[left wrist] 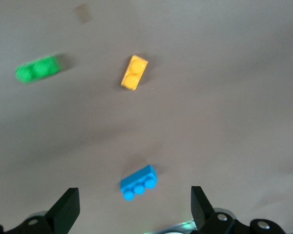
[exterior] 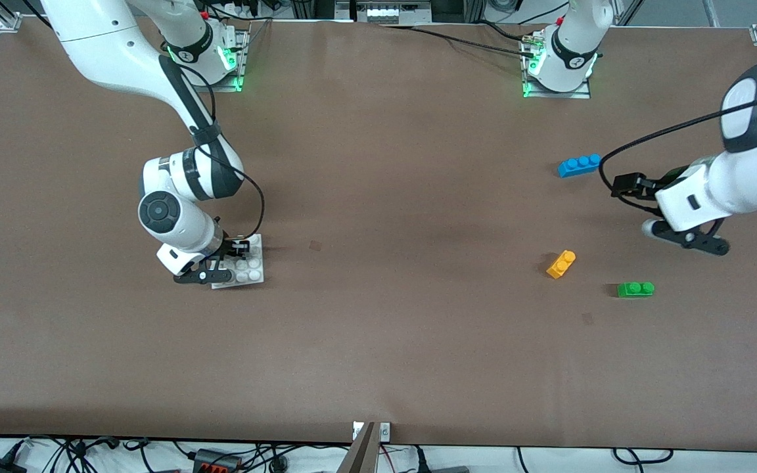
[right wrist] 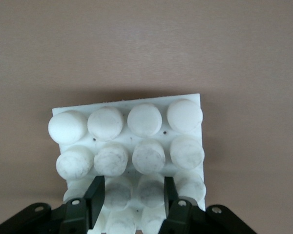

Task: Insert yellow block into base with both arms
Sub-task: 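Slide the base plate with the right gripper while the left gripper reaches the yellow block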

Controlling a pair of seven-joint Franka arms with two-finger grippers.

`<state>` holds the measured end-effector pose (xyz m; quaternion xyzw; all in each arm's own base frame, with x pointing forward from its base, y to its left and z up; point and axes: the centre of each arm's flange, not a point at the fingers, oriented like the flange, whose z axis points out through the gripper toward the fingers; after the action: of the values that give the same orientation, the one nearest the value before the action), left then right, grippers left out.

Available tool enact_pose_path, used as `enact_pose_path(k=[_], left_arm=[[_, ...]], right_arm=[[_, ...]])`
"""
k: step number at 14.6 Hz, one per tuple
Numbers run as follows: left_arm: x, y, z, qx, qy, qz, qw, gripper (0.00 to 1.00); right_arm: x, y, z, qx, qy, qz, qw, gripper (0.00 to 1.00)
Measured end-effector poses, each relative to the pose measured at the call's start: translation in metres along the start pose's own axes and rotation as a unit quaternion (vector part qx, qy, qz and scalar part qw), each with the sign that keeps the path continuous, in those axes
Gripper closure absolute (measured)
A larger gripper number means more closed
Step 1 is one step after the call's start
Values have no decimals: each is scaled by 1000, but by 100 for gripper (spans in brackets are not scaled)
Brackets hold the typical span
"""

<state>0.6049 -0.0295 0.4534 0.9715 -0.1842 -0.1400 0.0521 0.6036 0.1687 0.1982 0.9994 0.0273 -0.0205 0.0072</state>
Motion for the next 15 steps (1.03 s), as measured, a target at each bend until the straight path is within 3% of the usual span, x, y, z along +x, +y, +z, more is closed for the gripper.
enact_pose_path(k=[3, 7, 10, 12, 15], left_arm=[[27, -9, 30, 5, 20, 127, 992, 0], [53, -6, 84, 22, 38, 227, 973, 0], [55, 0, 124, 35, 46, 246, 968, 0], [55, -4, 144, 48, 68, 243, 966, 0], [48, -12, 177, 60, 92, 236, 965, 0]], right_arm=[[-1, -8, 0, 0, 2, 0, 1000, 45], [-7, -93, 0, 21, 10, 34, 999, 45], [-12, -156, 4, 69, 2, 72, 995, 45], [-13, -188, 7, 97, -1, 91, 991, 45], [-22, -226, 35, 107, -12, 94, 990, 45]])
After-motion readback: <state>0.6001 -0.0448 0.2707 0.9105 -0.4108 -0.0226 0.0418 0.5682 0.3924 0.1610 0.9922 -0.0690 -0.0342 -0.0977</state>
